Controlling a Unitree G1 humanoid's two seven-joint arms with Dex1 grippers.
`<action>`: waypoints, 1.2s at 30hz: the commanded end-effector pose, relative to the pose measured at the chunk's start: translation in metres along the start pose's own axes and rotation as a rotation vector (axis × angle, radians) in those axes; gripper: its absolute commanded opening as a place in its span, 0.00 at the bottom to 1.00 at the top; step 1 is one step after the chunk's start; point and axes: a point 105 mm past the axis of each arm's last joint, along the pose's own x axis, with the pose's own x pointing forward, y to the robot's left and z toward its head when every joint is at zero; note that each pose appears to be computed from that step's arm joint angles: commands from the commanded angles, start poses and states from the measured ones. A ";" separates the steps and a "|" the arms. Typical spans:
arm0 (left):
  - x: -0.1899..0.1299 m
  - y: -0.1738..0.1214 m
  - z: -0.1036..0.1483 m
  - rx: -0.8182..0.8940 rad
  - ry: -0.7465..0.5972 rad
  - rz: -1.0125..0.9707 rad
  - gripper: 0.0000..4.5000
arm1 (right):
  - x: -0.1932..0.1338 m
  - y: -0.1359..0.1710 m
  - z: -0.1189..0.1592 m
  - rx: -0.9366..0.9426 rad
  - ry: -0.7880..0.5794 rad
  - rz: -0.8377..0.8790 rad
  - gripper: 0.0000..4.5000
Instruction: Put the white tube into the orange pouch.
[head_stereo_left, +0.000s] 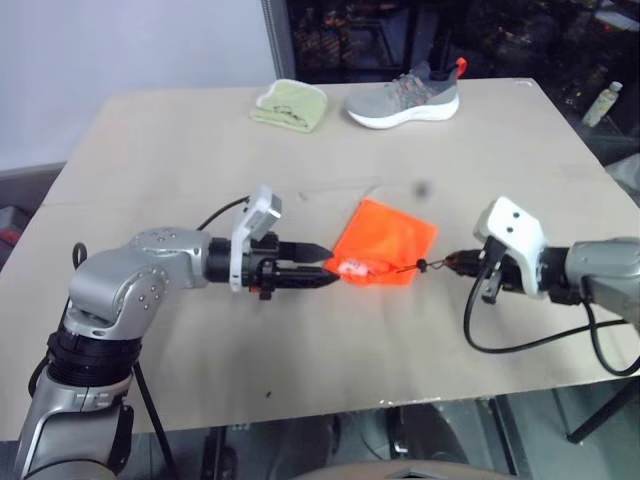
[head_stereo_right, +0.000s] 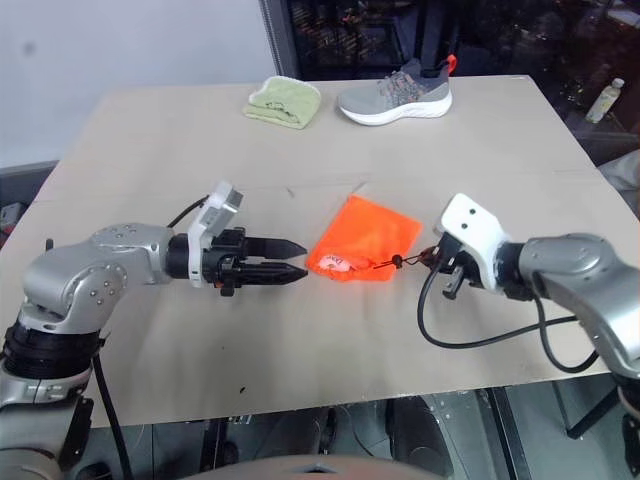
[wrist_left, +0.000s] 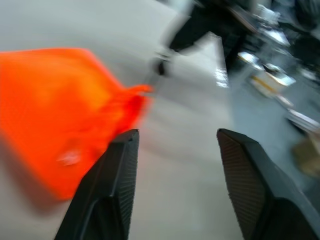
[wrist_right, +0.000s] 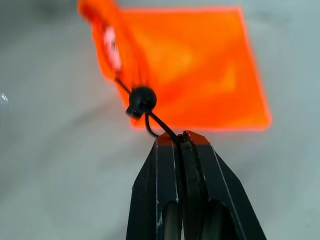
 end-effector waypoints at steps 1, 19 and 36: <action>0.044 0.010 0.007 0.078 -0.022 -0.040 0.58 | -0.010 0.001 0.017 -0.050 -0.026 -0.012 0.00; 0.104 0.027 0.023 0.319 -0.045 -0.080 0.58 | -0.012 0.007 0.038 -0.046 -0.067 -0.019 0.00; 0.108 0.024 0.032 0.359 -0.056 -0.093 0.20 | -0.011 0.007 0.037 -0.033 -0.064 -0.023 0.00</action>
